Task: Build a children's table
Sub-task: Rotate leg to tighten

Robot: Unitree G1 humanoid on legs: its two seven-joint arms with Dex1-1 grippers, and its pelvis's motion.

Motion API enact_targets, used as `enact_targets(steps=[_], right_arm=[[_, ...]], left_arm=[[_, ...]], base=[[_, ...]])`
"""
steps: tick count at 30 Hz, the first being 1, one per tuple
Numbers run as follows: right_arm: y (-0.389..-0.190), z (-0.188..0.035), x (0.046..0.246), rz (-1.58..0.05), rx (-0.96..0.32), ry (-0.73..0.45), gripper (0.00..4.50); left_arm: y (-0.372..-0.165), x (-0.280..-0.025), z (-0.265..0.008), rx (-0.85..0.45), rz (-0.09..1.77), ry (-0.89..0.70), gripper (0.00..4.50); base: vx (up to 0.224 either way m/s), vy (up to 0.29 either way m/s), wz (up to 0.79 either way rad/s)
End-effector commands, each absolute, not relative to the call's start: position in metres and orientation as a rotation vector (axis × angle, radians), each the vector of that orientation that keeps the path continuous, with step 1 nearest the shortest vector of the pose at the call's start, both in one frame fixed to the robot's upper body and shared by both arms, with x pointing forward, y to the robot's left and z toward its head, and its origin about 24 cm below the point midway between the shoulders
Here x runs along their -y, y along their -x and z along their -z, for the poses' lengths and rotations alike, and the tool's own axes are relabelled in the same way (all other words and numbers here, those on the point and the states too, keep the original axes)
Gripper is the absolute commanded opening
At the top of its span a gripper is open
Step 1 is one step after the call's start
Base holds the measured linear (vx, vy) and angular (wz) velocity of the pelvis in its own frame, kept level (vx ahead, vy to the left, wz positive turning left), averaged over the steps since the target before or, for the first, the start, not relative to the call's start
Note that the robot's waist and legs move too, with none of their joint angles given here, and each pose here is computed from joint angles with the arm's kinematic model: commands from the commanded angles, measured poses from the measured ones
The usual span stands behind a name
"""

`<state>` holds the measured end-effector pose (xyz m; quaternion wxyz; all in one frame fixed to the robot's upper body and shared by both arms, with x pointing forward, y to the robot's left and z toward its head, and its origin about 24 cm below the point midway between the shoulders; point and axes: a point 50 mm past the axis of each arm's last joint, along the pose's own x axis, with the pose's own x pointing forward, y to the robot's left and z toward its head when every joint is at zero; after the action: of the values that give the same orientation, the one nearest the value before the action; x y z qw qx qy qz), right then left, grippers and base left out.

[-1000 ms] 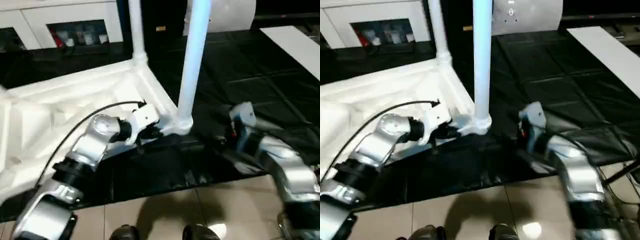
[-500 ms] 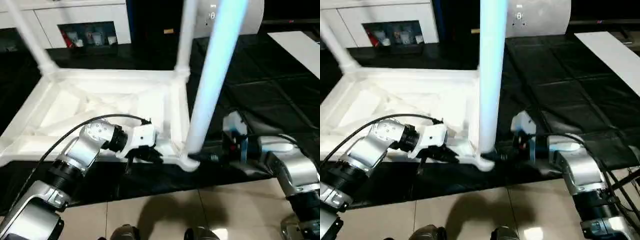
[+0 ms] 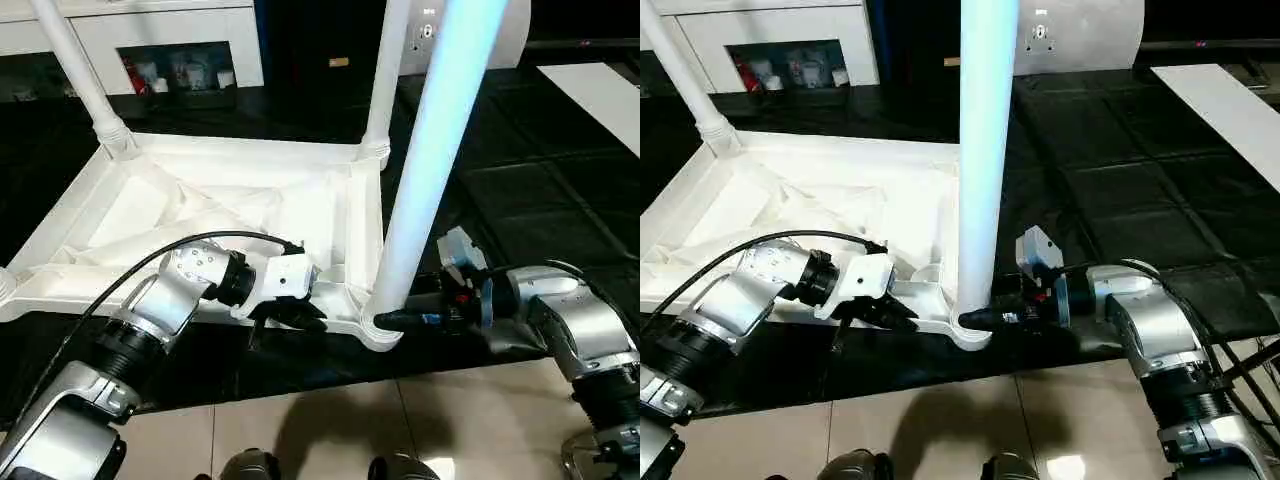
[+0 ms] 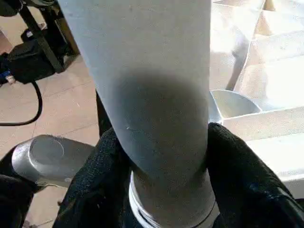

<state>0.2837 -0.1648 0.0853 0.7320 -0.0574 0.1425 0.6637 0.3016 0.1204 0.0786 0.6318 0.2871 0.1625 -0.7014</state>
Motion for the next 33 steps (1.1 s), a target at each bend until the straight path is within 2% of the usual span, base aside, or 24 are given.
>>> enact_targets(steps=[1,8,9,11,15,16,19,25,26,30,33], right_arm=[[-0.279,-0.083,0.158,-1.532,-0.333,0.099,2.04],[-0.277,-0.077,0.148,-1.452,-0.349,0.028,2.02],[-0.278,-0.075,0.145,-1.411,-0.35,0.029,2.02],[-0.287,-0.067,0.131,-1.2,-0.346,0.023,2.02],[-0.297,-0.063,0.11,-0.995,-0.35,-0.047,2.0],[-0.297,-0.063,0.109,-0.986,-0.351,-0.05,2.0],[-0.31,-0.061,0.08,-0.756,-0.354,-0.132,2.0],[-0.324,-0.066,0.057,-0.59,-0.317,-0.17,2.0],[-0.324,-0.066,0.057,-0.591,-0.315,-0.171,2.55],[-0.327,-0.068,0.066,-0.568,-0.278,-0.182,2.99],[-0.325,-0.068,0.09,-0.535,-0.251,-0.181,3.18]], left_arm=[[-0.299,-0.12,-0.075,-0.403,1.641,-0.686,0.0],[-0.308,-0.116,-0.079,-0.41,1.529,-0.582,0.0],[-0.31,-0.115,-0.08,-0.409,1.49,-0.563,0.0],[-0.32,-0.107,-0.084,-0.405,1.348,-0.496,0.0],[-0.331,-0.092,-0.087,-0.386,1.184,-0.422,0.0],[-0.332,-0.092,-0.087,-0.384,1.176,-0.419,0.0],[-0.347,-0.076,-0.097,-0.343,0.988,-0.34,0.0],[-0.35,-0.051,-0.107,-0.286,0.87,-0.276,0.0],[-0.35,-0.051,-0.107,-0.286,0.87,-0.275,0.0],[-0.347,-0.051,-0.104,-0.285,0.893,-0.304,0.0],[-0.345,-0.064,-0.101,-0.286,0.929,-0.346,0.0]], base=[[0.0,0.0,0.0],[0.0,0.0,0.0],[0.0,0.0,0.0],[0.0,0.0,0.0],[0.0,0.0,0.0],[0.0,0.0,0.0],[0.0,0.0,0.0],[0.0,0.0,0.0],[0.0,0.0,0.0],[0.014,-0.007,0.0],[0.0,0.0,0.0]])
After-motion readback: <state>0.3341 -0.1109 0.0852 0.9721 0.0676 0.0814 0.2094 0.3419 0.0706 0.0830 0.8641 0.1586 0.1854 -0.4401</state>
